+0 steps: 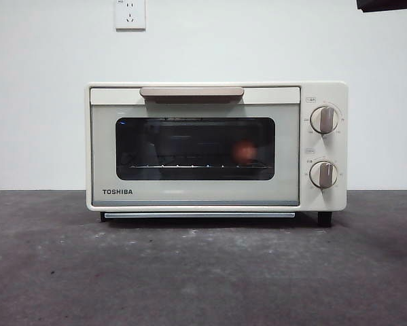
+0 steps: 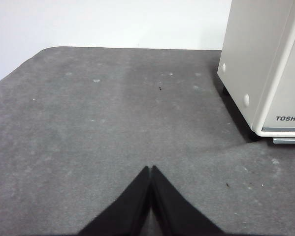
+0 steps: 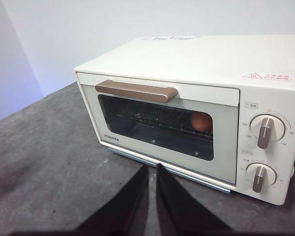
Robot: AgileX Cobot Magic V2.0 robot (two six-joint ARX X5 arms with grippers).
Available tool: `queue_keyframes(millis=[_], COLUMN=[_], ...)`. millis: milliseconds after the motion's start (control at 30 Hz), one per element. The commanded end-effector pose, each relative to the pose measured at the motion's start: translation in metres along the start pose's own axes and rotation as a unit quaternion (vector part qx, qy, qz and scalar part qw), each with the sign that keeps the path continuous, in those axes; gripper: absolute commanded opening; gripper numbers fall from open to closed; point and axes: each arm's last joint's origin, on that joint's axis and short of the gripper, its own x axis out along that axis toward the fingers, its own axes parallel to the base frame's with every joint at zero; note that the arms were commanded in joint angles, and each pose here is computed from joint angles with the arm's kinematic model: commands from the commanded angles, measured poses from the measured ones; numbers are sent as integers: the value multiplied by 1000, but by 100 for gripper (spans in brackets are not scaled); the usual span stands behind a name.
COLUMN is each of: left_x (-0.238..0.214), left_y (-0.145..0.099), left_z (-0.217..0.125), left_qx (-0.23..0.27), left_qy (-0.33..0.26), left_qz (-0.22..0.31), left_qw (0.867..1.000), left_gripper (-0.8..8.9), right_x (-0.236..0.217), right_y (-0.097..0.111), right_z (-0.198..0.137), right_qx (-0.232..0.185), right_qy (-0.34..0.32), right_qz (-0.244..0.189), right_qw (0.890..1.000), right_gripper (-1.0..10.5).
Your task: Eggoven
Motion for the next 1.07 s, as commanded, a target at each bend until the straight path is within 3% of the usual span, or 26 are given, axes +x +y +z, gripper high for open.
queue_keyframes(millis=[33,233,500,833,933,1067], left_x=[3,3,3,3,3,3], left_y=[0,0,0,0,0,0], left_z=[-9,-9,-9,-9,-9,-9], left_qx=[-1,-1,-1,-1,-1,-1], left_qy=[15,15,15,15,15,15], left_qz=[0,1,1,1,0,0], left_qw=[1000,1000,1000,1000,1000,1000], left_gripper=[8,8,8,8,8,8], right_x=[0,-2,-33,-52,-47,-37], right_y=[1,1,-19,-52,-63,-77], right_z=[2,2,15,-8,-26,-55], right_qx=[-5,-5,17,-55,-55,-35], right_qy=[-6,-4,-94,-114,-120,-126], right_qz=[4,5,-32,-238,-271,-289], right_qw=[1000,1000,995,963,953,948], right_gripper=[4,4,4,4,4,4])
